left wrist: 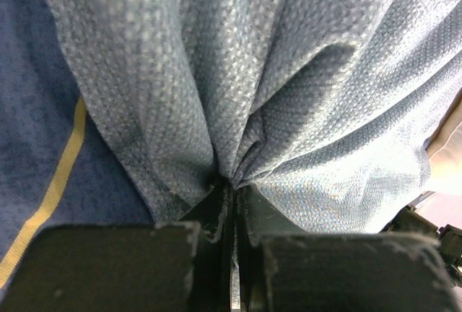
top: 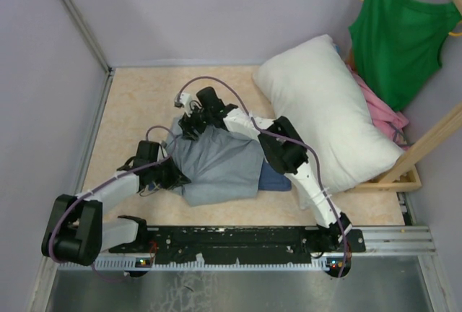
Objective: Remove the pillowcase from the pillow
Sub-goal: Adjust the pillowcase at the center of the board.
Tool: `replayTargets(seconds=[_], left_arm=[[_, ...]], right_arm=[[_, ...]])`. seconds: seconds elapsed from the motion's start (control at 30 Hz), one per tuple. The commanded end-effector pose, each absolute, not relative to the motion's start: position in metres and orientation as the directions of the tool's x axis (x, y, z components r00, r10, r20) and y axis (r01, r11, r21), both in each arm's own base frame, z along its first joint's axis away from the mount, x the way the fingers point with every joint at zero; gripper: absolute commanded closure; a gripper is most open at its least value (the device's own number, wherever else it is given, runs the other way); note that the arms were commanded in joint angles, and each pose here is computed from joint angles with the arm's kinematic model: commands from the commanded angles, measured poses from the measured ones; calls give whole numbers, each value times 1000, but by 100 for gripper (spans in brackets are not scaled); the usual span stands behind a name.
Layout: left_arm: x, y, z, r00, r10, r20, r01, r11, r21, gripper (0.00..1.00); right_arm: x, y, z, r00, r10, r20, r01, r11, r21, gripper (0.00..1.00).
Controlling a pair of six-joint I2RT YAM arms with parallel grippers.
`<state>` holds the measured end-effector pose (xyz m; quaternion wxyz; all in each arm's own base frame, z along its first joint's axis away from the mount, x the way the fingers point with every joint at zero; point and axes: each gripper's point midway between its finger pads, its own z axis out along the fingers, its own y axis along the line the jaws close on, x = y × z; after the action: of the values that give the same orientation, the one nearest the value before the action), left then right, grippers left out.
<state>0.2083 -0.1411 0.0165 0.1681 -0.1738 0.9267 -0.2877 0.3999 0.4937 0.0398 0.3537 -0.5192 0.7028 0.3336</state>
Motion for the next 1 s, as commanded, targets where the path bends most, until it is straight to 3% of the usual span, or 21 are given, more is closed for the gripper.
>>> replayTargets(seconds=[0.0, 0.13, 0.2, 0.37, 0.5, 0.7, 0.87, 0.97], left_arm=[[176, -133, -5, -909, -397, -127, -277, 804, -526, 100], [171, -135, -7, -913, -390, -116, -275, 801, -532, 100], [168, -136, -8, -914, -390, -112, -277, 802, -529, 100], [166, -136, -8, -911, -395, -119, -280, 804, -525, 100], [164, -135, -9, -910, -397, -123, -283, 808, -517, 100], [158, -131, -13, -903, -411, -122, -303, 813, -497, 100], [161, -130, -9, -888, -438, -140, -319, 806, -499, 100], [171, -126, -1, -870, -461, -175, -328, 807, -491, 100]], right_arm=[[427, 514, 65, -123, -442, -889, -964, 265, 2, 33], [446, 519, 73, -160, -401, -902, -937, 349, 12, 53], [451, 524, 84, -184, -366, -912, -930, 366, 41, 57], [481, 524, 119, -248, -247, -937, -877, 467, 110, 100], [514, 504, 153, -359, -79, -930, -812, 517, 270, 100], [575, 432, 209, -508, 203, -837, -681, 501, 535, 100], [572, 378, 231, -656, 206, -726, -644, 349, 681, 100], [534, 361, 235, -752, 90, -653, -625, 218, 750, 100]])
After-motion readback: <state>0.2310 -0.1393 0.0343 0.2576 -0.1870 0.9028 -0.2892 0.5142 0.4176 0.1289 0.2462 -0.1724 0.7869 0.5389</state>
